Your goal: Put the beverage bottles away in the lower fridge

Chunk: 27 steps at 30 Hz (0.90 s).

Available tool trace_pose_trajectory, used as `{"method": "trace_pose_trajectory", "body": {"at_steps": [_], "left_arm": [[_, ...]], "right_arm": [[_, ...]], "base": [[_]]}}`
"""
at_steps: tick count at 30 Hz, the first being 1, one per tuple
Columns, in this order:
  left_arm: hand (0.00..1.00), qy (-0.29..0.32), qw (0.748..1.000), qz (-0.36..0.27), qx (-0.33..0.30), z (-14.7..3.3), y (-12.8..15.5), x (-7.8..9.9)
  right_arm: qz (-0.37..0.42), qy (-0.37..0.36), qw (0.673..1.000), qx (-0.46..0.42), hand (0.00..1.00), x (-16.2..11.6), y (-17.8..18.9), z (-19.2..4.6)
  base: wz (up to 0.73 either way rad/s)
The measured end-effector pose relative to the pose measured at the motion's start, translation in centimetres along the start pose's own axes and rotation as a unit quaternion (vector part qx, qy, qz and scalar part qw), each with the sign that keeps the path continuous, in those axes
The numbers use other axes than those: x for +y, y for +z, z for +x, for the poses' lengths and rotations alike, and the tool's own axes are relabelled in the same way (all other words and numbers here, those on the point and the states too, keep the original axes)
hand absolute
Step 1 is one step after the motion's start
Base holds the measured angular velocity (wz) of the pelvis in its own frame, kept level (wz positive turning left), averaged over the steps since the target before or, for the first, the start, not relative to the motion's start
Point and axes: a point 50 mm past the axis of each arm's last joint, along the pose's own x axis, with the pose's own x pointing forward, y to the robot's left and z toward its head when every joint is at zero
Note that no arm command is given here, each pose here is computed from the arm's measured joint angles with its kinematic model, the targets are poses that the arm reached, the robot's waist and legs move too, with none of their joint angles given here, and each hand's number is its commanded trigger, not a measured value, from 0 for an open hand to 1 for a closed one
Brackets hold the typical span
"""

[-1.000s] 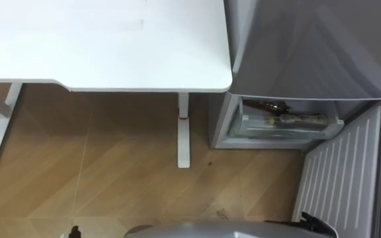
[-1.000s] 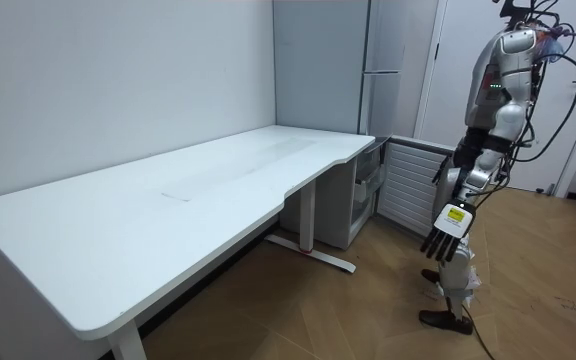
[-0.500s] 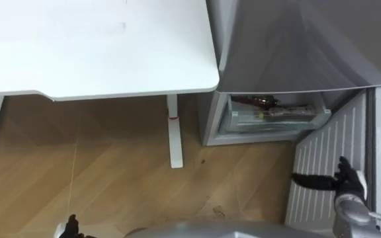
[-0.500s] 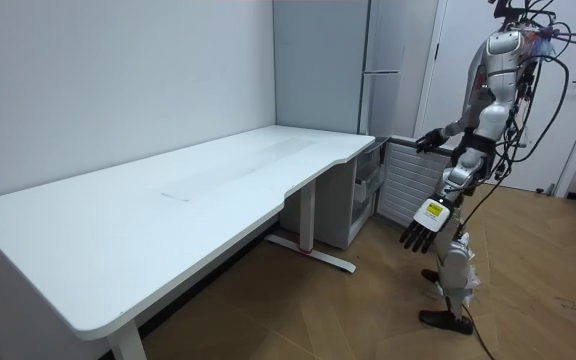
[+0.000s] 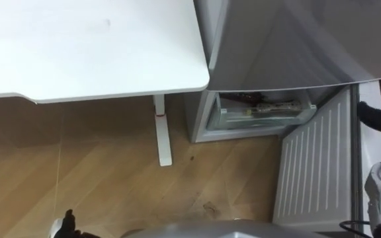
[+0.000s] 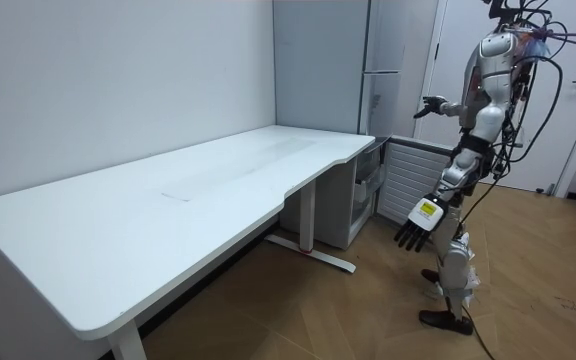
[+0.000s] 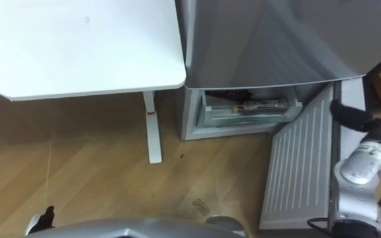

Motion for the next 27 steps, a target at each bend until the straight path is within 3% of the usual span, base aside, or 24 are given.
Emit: {"method": "trace_pose_trajectory", "body": {"at_steps": [12,27], "left_arm": [[0.0,0.003,1.0,0.005,-0.012,-0.1,0.9,0.6],[0.0,0.002,1.0,0.006,-0.005,-0.4,0.3,0.8]], "right_arm": [[0.047,-0.106,0.993,0.018,0.0,-3.5,0.1,0.9],[0.049,-0.163,0.979,0.109,0.0,-5.2,-3.2,-0.1]], "base": [[-0.04],[0.0]]}}
